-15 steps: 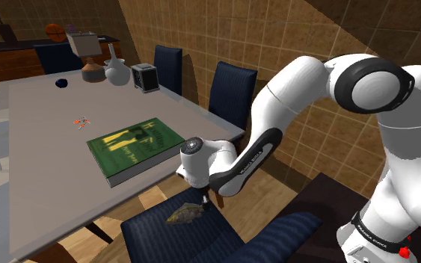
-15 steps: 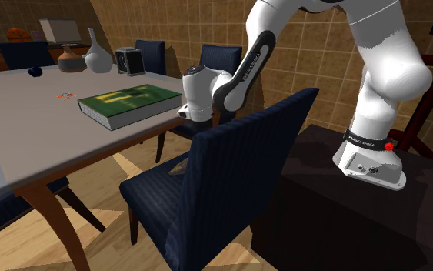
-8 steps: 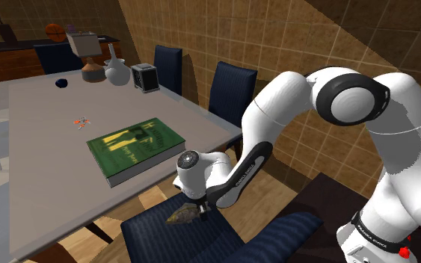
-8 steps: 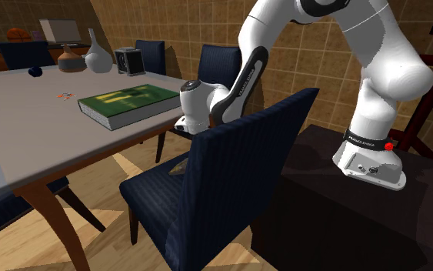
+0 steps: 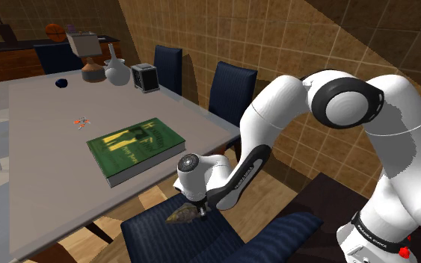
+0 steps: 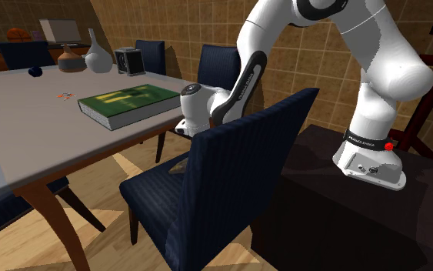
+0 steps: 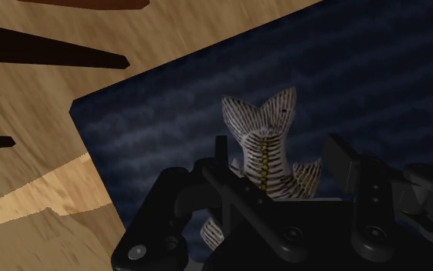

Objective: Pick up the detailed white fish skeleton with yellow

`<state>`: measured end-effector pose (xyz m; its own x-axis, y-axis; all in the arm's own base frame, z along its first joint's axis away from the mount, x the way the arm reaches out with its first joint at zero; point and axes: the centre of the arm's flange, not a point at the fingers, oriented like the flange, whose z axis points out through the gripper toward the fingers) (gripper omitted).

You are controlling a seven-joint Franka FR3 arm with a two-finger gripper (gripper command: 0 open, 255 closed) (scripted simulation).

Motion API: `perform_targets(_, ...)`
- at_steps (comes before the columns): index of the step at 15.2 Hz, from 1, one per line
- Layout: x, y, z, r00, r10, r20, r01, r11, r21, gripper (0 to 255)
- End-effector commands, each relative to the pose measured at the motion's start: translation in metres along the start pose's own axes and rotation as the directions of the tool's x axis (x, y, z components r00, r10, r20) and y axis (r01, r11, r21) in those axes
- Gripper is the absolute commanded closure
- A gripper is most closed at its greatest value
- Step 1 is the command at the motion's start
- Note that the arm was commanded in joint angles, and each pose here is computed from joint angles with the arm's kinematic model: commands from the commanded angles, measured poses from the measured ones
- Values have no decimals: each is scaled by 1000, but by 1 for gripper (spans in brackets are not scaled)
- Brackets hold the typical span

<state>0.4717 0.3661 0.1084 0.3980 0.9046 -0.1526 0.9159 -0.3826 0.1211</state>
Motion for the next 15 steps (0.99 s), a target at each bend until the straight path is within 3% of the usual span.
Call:
perform_targets(1,0,0,0,1000,-1,-1,1,1000,0,255)
perform_targets(5,0,0,0,1000,-1,-1,1,1000,0,255)
perform_targets(15,-8,6,-52,1000,-1,-1,1,1000,0,255)
